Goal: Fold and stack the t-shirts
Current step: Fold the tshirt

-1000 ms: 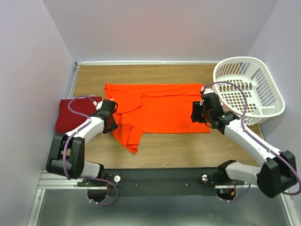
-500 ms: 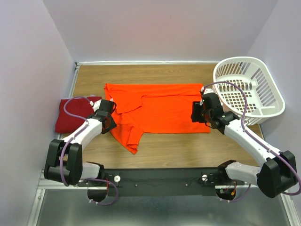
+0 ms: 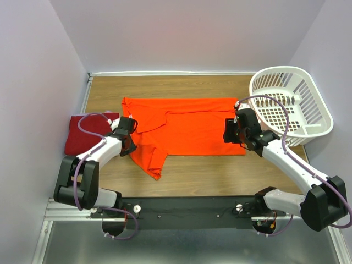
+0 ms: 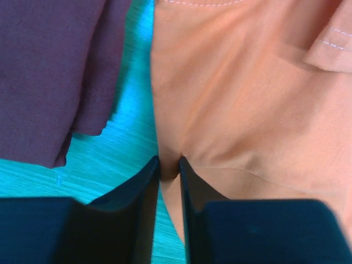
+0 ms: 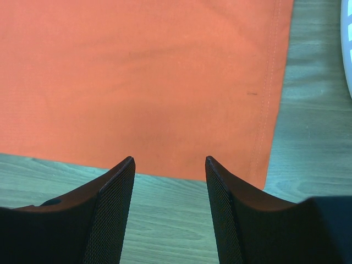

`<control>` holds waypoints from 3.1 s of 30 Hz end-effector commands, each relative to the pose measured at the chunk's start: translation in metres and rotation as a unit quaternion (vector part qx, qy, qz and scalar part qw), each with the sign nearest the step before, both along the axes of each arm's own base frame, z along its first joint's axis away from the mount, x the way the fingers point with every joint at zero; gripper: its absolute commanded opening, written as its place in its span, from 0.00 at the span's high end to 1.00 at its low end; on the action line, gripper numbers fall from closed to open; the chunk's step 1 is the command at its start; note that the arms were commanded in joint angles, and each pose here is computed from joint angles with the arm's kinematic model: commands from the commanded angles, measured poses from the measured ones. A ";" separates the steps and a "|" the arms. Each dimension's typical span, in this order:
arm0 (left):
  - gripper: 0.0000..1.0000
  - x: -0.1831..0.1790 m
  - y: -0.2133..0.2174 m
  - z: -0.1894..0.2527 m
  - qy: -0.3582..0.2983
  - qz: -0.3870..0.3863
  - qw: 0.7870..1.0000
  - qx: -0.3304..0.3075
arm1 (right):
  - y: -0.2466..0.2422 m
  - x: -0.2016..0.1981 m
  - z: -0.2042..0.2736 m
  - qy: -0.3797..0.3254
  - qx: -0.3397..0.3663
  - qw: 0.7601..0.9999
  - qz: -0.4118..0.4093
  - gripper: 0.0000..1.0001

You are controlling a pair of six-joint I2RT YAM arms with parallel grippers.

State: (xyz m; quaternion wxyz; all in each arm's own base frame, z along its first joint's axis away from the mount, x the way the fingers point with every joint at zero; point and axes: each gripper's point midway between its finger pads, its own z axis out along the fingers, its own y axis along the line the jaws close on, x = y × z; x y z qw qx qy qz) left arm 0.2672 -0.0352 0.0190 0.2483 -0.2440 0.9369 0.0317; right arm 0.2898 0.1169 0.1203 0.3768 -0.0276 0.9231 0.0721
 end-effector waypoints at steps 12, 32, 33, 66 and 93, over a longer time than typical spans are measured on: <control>1.00 0.000 -0.003 0.004 0.005 -0.032 0.999 -0.003 | -0.029 -0.022 -0.049 0.098 -0.027 0.989 -0.105 0.30; 1.00 0.013 -0.015 0.014 -0.034 -0.072 0.997 -0.022 | -0.092 -0.036 -0.078 0.091 -0.010 0.945 -0.314 0.43; 1.00 0.013 -0.015 0.015 -0.035 -0.072 0.997 -0.022 | -0.092 -0.036 -0.079 0.090 -0.007 0.944 -0.318 0.44; 1.00 0.010 -0.014 0.040 -0.056 -0.068 0.996 -0.030 | -0.088 -0.043 -0.091 0.090 0.043 0.941 -0.324 1.00; 1.00 -0.007 0.003 0.075 -0.070 -0.059 0.995 -0.038 | -0.067 -0.058 -0.064 0.116 0.087 0.949 -0.279 1.00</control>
